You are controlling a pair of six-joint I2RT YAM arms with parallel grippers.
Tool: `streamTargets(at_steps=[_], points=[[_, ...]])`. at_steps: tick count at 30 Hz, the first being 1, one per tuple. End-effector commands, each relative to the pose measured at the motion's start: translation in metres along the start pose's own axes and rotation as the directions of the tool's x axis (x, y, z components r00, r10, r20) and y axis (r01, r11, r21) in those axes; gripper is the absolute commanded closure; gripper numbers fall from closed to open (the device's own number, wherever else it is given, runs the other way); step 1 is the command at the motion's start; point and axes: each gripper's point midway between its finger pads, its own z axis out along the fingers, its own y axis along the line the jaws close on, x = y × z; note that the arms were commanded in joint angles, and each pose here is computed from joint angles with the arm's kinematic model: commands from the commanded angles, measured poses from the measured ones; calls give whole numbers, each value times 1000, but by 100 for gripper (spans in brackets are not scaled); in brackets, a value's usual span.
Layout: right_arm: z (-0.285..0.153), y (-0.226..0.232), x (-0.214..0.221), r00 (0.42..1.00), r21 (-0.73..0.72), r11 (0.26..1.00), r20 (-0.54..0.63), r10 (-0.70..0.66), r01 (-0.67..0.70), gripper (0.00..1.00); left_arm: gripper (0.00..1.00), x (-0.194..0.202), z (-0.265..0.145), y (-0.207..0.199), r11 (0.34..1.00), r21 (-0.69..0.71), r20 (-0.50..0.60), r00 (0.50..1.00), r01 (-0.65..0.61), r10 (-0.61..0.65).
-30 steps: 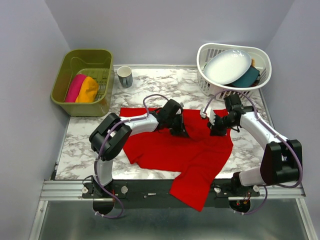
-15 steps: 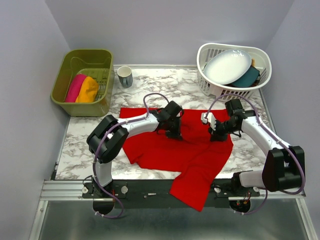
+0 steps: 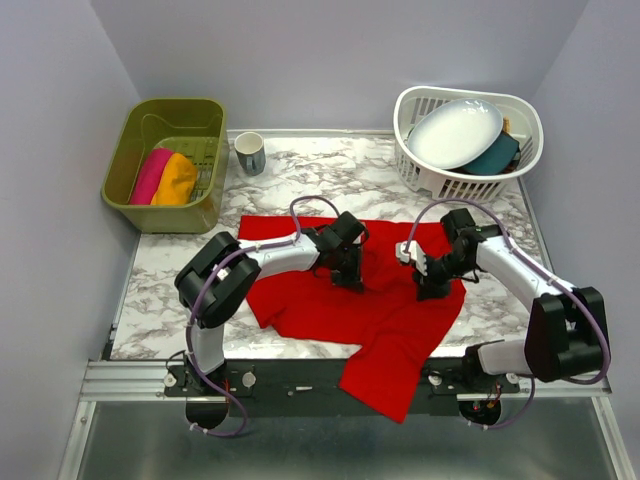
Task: Roll the t-shirts
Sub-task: Fold the T-shirt at the center of the board.
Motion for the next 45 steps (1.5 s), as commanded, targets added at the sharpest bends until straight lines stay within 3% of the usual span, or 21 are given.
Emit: streamTargets(at_steps=[1,18,31,41,45], points=[[11,8,2,999,-70,997,-5,33,-34,76,100,-14,2,-19,999,50,32,999,-19,18],[32,-26,1,999,-54,999,-39,-6,4,77,100,-20,4,-14,999,52,42,999,11,-13],[41,-24,11,996,-78,997,-82,-21,14,76,100,-19,7,-13,998,53,36,999,17,-19],[39,-32,10,996,-46,999,-91,-8,4,94,100,-19,7,-13,998,54,43,999,17,-19],[31,-26,4,996,-46,999,-83,-5,1,91,100,-20,6,-13,998,54,46,999,14,-17]])
